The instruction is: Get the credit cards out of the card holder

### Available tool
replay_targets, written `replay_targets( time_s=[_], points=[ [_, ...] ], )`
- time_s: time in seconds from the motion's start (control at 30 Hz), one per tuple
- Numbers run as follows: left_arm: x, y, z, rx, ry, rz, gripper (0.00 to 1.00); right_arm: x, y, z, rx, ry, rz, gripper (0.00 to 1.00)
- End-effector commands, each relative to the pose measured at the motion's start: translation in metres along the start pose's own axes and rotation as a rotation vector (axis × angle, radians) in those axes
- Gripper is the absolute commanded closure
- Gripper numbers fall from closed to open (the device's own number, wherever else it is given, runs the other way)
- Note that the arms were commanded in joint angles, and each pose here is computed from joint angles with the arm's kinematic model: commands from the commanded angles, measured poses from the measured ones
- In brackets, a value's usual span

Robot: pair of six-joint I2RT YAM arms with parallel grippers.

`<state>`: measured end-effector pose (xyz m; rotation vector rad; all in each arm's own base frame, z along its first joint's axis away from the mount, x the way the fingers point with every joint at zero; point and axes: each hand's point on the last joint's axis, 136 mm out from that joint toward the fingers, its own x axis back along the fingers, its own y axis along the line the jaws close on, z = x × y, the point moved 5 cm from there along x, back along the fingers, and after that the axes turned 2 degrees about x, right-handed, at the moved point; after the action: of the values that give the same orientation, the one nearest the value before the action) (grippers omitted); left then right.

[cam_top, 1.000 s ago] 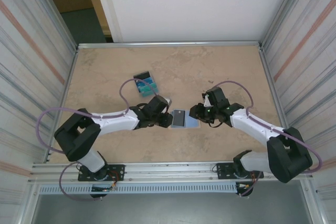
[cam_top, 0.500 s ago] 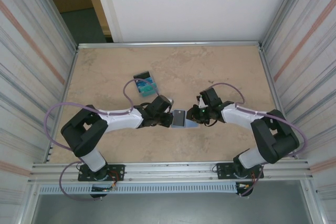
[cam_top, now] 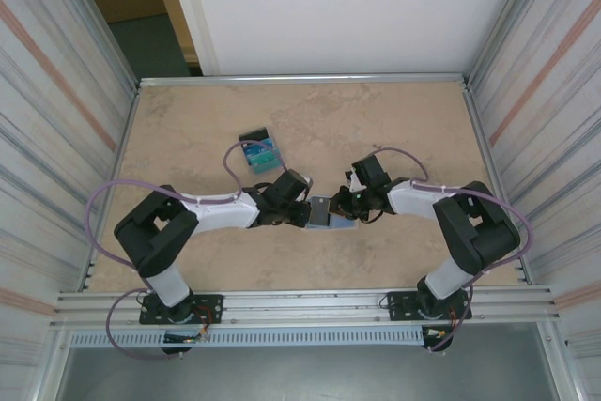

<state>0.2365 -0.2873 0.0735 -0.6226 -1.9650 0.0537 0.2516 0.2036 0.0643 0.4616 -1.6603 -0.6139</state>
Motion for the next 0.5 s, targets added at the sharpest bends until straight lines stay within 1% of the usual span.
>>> replay_targets(
  time_s=[0.0, 0.27, 0.47],
  points=[
    [-0.0026, -0.0035, -0.0013, -0.022, 0.021, 0.003, 0.87, -0.0021, 0.0127, -0.0037, 0.036, 0.013, -0.052, 0.86],
    [-0.0064, -0.0036, 0.0037, -0.027, 0.049, 0.013, 0.88, 0.0018, 0.0212, -0.0036, 0.038, 0.012, -0.109, 0.86],
    [-0.0069, -0.0036, 0.004, -0.027, 0.053, 0.013, 0.88, -0.0013, 0.0198, -0.0028, 0.03, 0.022, -0.117, 0.86]
  ],
)
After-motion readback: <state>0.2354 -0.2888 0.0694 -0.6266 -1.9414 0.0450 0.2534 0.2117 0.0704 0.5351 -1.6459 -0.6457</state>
